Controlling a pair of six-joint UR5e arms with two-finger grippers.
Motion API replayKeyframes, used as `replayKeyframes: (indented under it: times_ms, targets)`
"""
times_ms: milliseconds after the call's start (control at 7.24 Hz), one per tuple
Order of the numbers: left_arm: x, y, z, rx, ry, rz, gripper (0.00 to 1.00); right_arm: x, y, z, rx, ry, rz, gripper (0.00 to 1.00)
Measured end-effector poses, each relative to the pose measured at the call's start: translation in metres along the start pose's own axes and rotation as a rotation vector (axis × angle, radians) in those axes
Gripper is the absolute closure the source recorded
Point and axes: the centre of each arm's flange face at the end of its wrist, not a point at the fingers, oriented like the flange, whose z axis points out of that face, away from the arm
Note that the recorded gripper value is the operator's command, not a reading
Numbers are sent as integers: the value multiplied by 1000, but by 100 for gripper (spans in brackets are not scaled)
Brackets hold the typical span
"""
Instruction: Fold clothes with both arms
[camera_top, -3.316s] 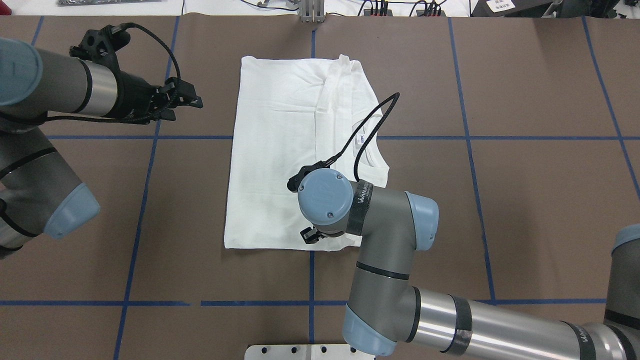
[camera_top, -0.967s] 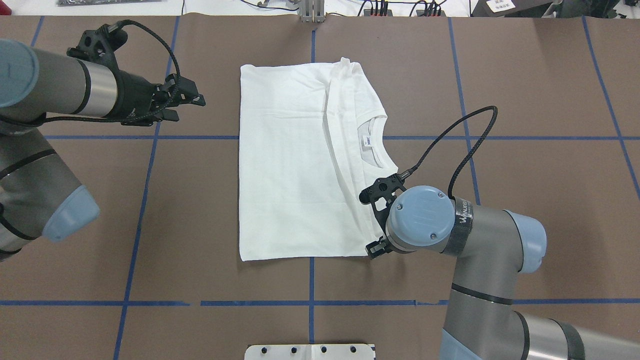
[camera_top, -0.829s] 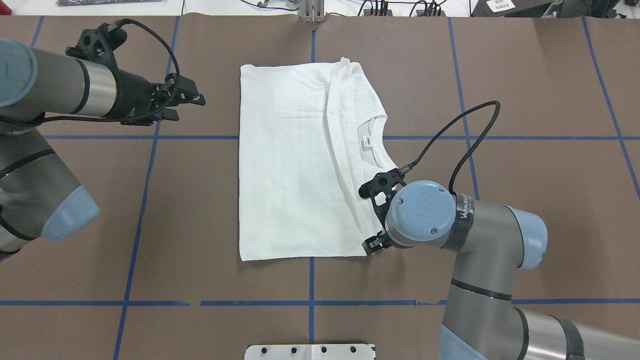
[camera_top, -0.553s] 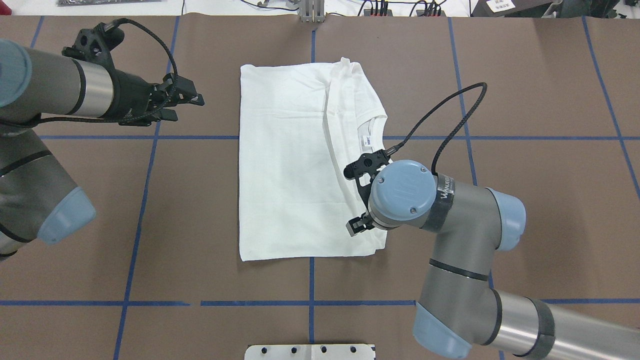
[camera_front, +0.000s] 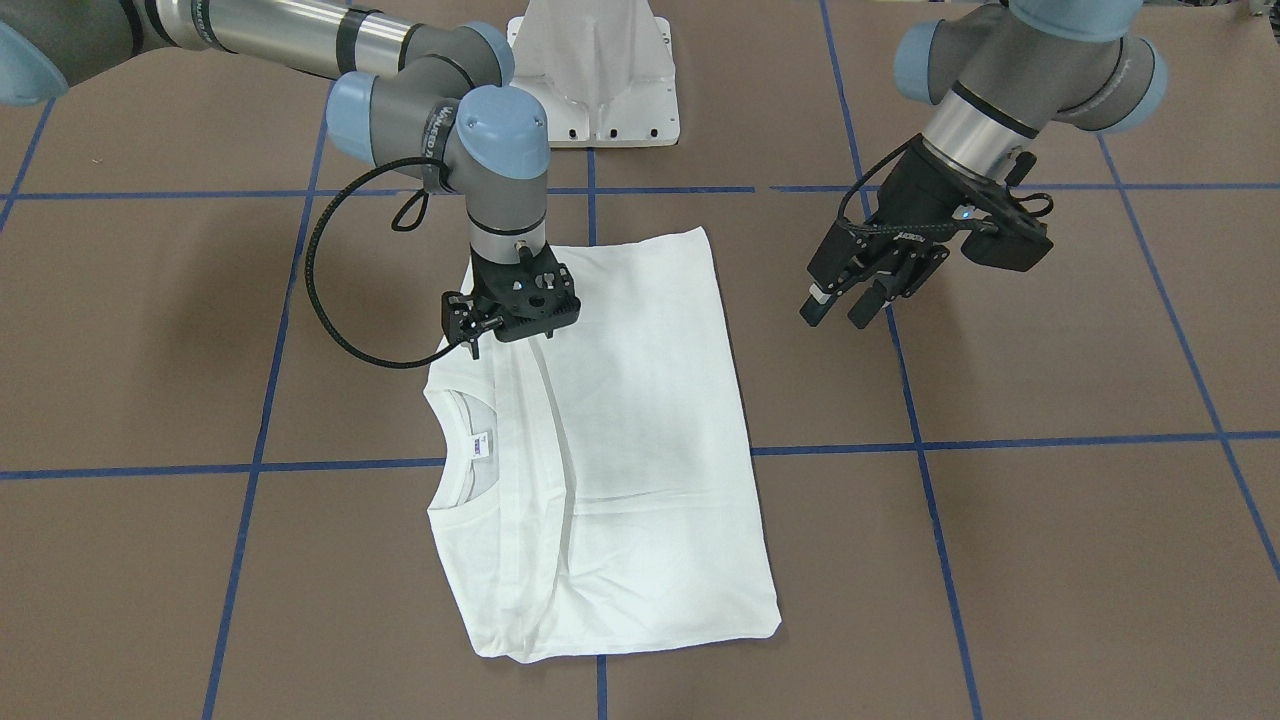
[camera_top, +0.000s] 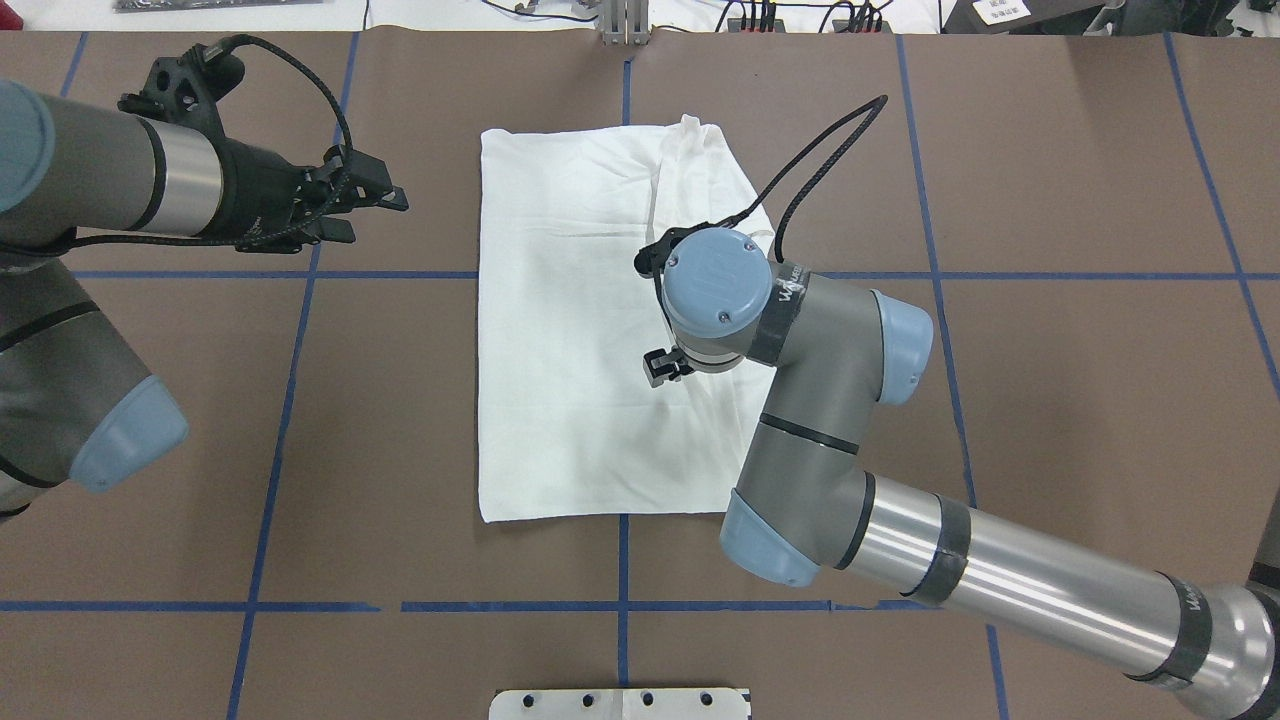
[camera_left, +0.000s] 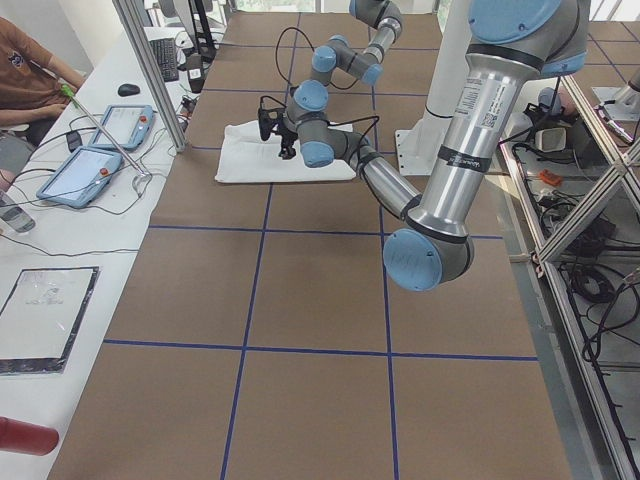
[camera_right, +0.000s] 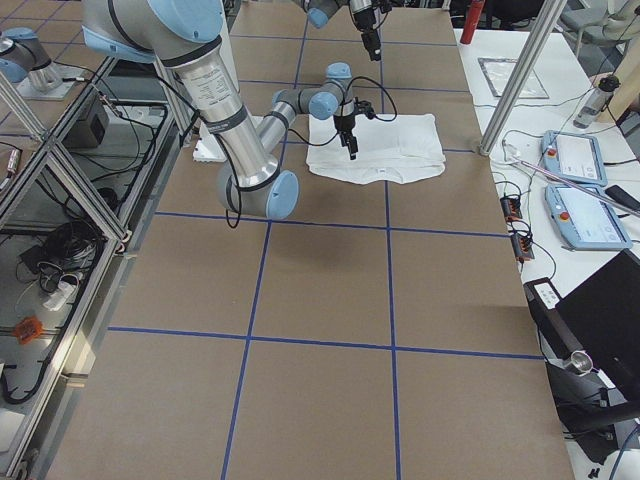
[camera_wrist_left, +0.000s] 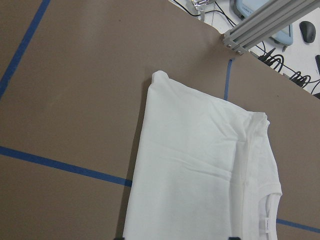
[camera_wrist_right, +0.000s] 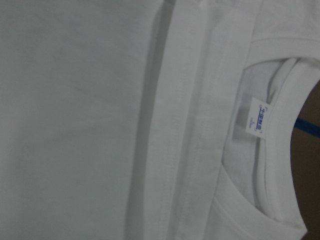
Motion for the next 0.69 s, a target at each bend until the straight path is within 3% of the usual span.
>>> replayKeyframes:
  times_ms: [276, 691]
  targets:
    - [2, 1, -2, -1, 5, -7, 25, 9, -23, 14, 7, 16, -6, 0]
    - [4, 2, -4, -2, 11, -7, 25, 59, -29, 38, -22, 65, -61, 0]
